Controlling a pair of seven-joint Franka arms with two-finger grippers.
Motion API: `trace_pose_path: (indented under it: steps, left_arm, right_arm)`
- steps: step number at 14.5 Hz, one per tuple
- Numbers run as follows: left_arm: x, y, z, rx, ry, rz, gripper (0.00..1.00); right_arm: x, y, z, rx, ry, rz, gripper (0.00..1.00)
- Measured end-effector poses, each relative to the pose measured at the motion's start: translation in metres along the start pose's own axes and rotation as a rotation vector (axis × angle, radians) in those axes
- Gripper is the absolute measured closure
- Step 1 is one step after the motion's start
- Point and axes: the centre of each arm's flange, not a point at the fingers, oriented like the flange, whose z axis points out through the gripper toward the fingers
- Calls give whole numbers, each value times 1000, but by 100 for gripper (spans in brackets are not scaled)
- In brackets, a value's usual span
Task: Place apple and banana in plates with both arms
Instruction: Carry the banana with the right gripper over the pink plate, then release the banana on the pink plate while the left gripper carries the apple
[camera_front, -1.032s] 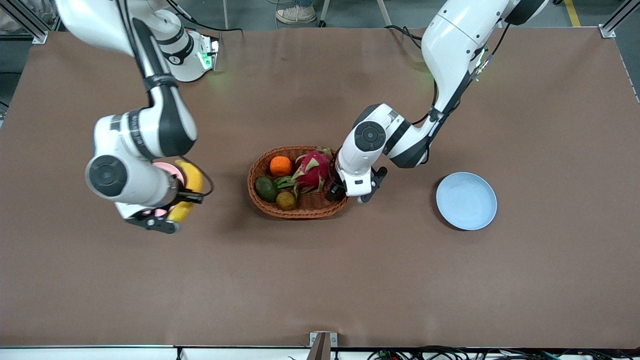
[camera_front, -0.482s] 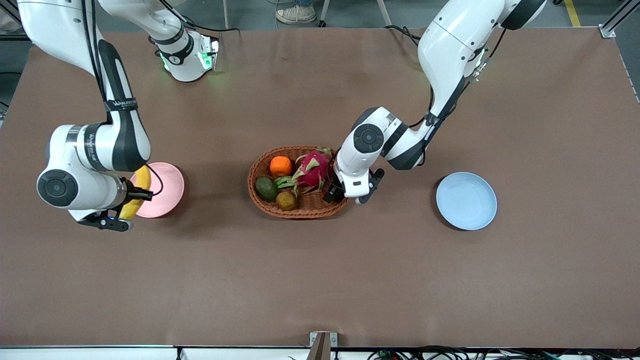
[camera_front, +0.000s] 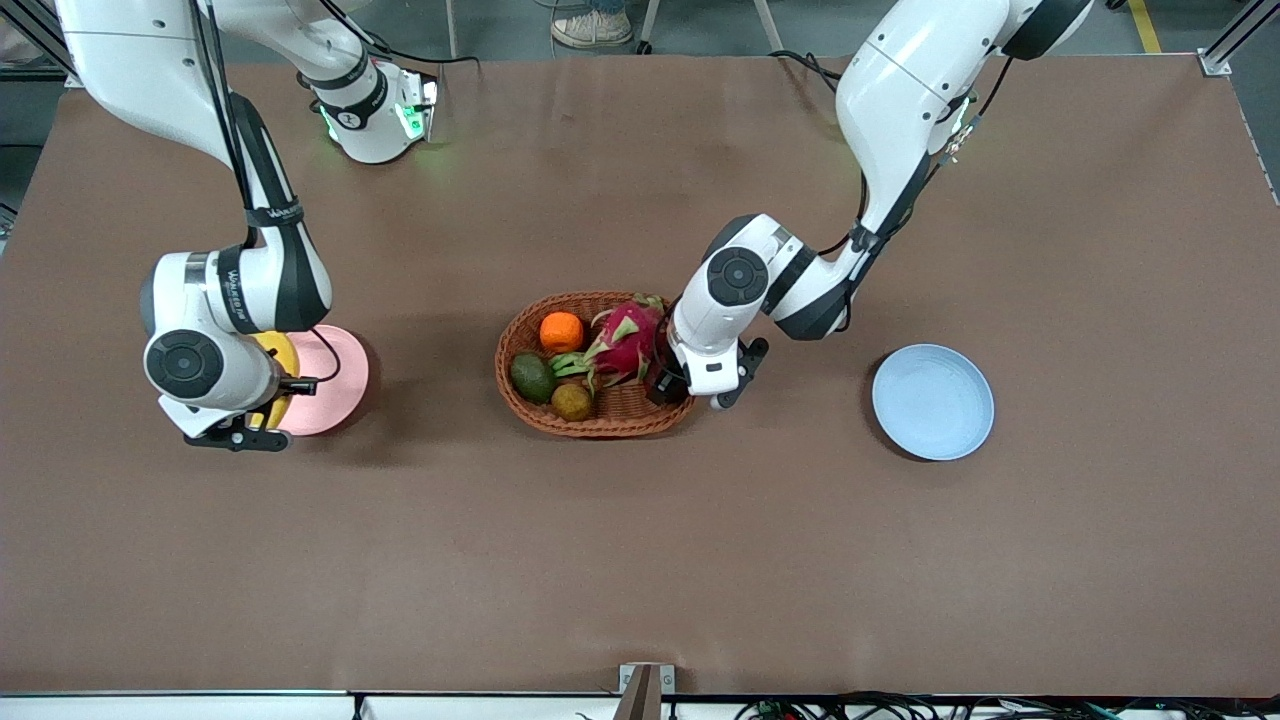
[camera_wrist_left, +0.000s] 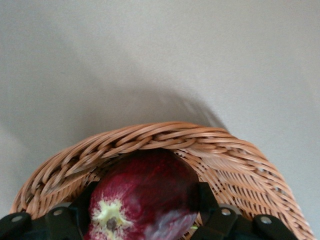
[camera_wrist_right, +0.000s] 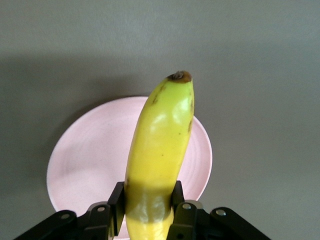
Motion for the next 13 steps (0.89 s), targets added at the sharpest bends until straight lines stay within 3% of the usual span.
trace_pose_path:
  steps: [9,10,13]
  left_arm:
    - [24,25,-85,-92,33,-28,17]
    - [31,26,-98,-95,40,-34,17]
    - [69,23,-135,-56,72,6,17]
  right_arm:
    - [-6,-2,13,-7,-15,-9,59]
    - [-6,-2,15,-7,-18,-8,55]
    - [-6,-1,15,-8,-20,-3,24]
